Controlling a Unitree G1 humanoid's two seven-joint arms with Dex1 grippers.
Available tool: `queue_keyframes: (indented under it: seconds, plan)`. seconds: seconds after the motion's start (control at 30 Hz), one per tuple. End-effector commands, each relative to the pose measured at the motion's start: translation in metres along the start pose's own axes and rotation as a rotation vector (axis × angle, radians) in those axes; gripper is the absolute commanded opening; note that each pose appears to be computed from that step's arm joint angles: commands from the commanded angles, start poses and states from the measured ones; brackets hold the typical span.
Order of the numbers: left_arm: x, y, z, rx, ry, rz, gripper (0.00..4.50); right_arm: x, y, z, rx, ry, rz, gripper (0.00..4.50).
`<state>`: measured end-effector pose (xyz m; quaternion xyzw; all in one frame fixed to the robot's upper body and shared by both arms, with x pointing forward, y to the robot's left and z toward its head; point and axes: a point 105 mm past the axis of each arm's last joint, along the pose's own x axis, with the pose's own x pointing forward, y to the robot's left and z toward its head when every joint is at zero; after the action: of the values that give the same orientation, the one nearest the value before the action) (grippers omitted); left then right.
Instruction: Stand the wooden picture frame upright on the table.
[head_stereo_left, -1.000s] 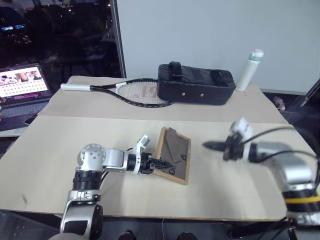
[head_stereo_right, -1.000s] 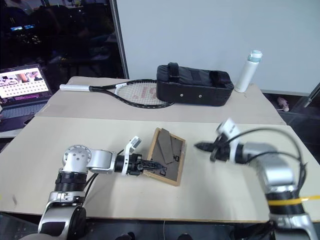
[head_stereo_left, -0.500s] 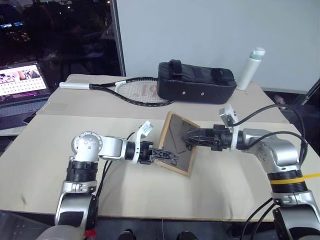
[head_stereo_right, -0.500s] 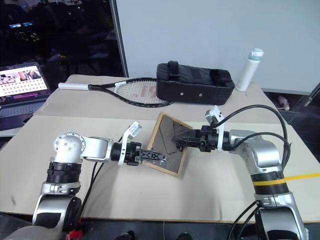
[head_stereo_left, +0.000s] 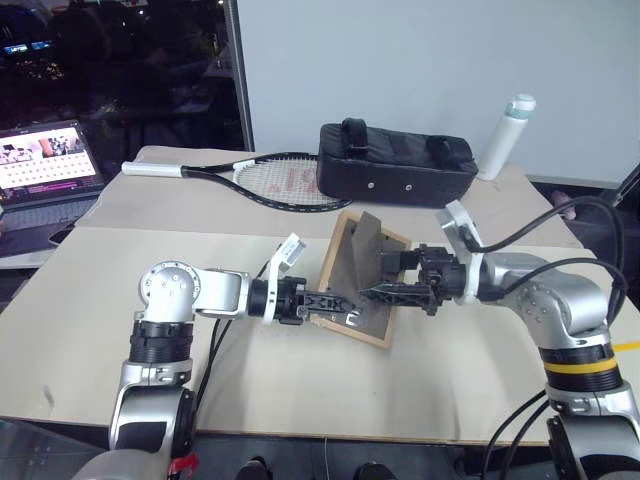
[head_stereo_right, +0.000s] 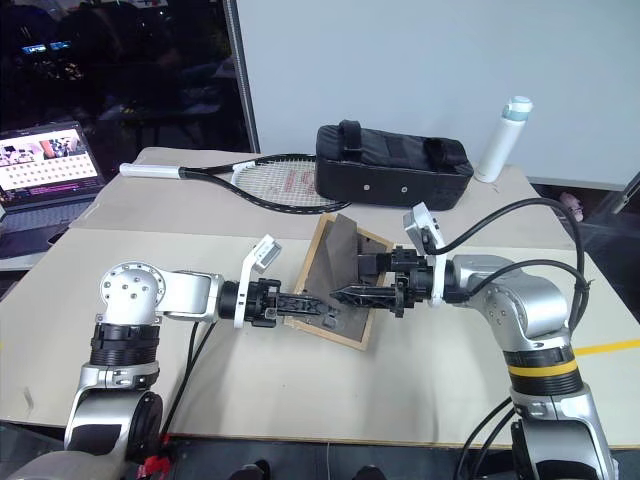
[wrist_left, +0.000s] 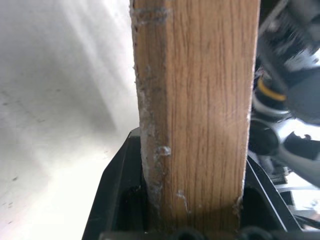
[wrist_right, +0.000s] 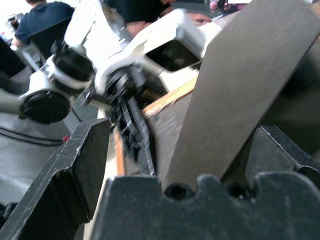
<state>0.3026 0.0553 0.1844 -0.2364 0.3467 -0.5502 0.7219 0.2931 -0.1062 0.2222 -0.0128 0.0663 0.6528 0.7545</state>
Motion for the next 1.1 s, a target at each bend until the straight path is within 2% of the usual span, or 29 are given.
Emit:
queue_keyframes:
  seconds: [0.03, 0.17, 0.43, 0.53, 0.6, 0.73, 0.9, 1.0, 1.1]
  plan:
    - [-0.008, -0.008, 0.016, 0.007, -0.052, -0.053, 1.13, -0.006, 0.016, 0.013, -0.069, -0.006, 0.045, 4.4]
    - [-0.017, -0.005, 0.024, -0.091, -0.084, -0.118, 1.13, -0.015, 0.013, 0.01, -0.131, 0.05, -0.01, 4.4]
    - [-0.035, -0.001, 0.04, -0.192, -0.163, -0.176, 1.13, -0.065, -0.035, 0.017, -0.341, 0.149, -0.344, 4.4]
    - [-0.04, 0.002, 0.042, -0.232, -0.184, -0.193, 1.13, -0.078, -0.05, 0.03, -0.522, 0.154, -0.485, 4.4]
    - [-0.041, 0.006, 0.043, -0.286, -0.193, -0.216, 1.13, -0.085, -0.065, 0.036, -0.768, 0.207, -0.616, 4.4]
    - [-0.037, 0.005, 0.041, -0.335, -0.181, -0.272, 1.13, -0.075, -0.069, 0.036, -1.196, 0.283, -0.688, 4.4]
    - [-0.022, 0.004, 0.032, -0.355, -0.125, -0.287, 1.13, -0.042, -0.067, 0.015, -1.54, 0.297, -0.645, 4.4]
    - [-0.017, -0.004, 0.03, -0.345, -0.096, -0.319, 1.13, -0.026, -0.067, 0.008, -1.642, 0.267, -0.615, 4.4]
    - [-0.014, -0.006, 0.027, -0.309, -0.071, -0.296, 1.13, -0.019, -0.064, 0.017, -1.715, 0.169, -0.638, 4.4]
